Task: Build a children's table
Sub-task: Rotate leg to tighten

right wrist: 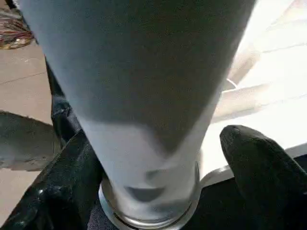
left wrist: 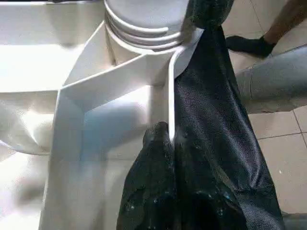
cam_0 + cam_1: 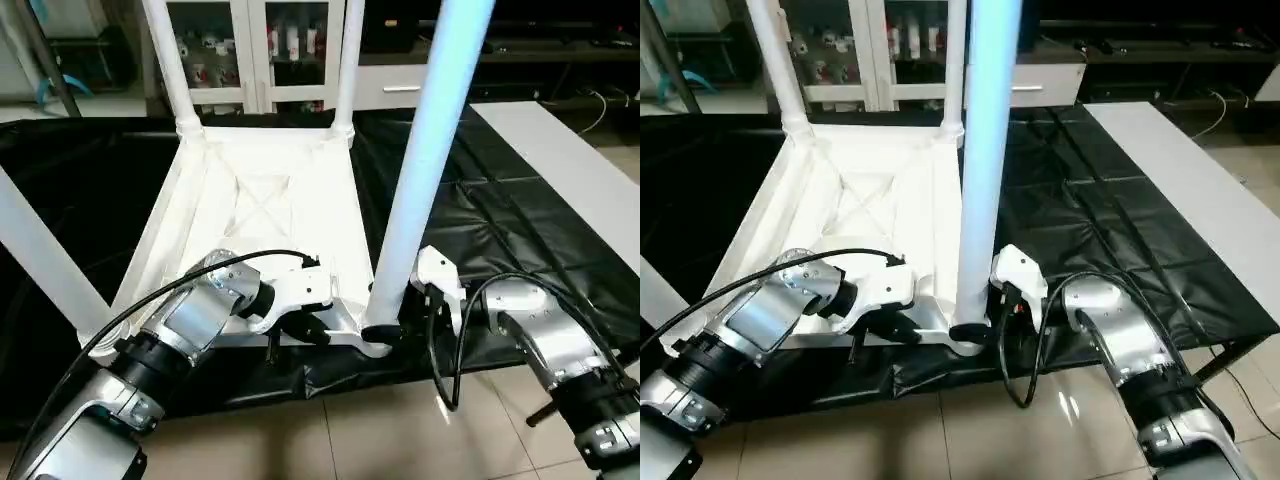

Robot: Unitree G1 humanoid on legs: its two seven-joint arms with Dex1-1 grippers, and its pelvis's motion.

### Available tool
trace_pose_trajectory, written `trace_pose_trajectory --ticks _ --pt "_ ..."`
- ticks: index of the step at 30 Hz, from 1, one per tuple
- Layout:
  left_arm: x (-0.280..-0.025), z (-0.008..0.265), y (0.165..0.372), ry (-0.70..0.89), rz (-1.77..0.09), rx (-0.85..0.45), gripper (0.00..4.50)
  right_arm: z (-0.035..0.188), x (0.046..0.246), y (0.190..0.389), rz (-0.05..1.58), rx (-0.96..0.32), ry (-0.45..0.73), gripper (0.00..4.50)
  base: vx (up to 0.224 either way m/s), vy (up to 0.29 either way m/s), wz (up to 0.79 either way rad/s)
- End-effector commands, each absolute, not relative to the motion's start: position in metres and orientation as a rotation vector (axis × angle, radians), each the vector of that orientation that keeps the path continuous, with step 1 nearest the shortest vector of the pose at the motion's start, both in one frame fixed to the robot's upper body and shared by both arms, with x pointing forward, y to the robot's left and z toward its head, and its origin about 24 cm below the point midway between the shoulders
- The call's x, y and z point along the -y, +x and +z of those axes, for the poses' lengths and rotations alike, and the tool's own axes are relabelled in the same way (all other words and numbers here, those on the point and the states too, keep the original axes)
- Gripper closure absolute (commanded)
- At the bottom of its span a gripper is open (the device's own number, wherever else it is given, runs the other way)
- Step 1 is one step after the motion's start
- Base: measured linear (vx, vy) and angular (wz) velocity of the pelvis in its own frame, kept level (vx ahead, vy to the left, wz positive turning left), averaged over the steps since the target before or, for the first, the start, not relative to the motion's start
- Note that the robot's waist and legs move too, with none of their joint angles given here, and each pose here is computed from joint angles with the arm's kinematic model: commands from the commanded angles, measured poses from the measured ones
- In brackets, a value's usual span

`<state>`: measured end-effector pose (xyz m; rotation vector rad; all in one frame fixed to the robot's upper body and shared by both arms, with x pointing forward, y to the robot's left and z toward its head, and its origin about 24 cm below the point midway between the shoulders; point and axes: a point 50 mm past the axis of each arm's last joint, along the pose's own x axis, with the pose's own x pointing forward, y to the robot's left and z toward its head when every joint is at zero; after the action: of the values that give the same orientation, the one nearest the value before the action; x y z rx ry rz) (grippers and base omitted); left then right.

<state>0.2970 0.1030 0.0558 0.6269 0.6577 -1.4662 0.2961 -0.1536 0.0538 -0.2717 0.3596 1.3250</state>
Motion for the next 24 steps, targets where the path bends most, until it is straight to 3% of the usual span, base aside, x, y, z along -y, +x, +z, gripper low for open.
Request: trace_pose_trajectory --ticks 1,13,19,24 --pt "-0.11 0.009 0.267 0.62 -1.543 -0.927 4.5 0.056 0.154 0.298 1.344 -0.366 -0.304 0.93 0.0 0.0 0.0" --pt "-0.113 0.009 0.264 0.623 -1.536 -0.952 4.5 0.05 0.157 0.296 1.361 -0.394 -0.27 1.98 0.0 0.0 0.0" --pt "-0.114 0.008 0.264 0.624 -1.528 -0.955 4.5 0.044 0.158 0.295 1.323 -0.402 -0.214 2.11 0.0 0.0 0.0" --pt "-0.11 0.008 0.274 0.625 -1.439 -0.897 4.5 0.037 0.16 0.303 1.162 -0.387 -0.162 2.15 0.0 0.0 0.0"
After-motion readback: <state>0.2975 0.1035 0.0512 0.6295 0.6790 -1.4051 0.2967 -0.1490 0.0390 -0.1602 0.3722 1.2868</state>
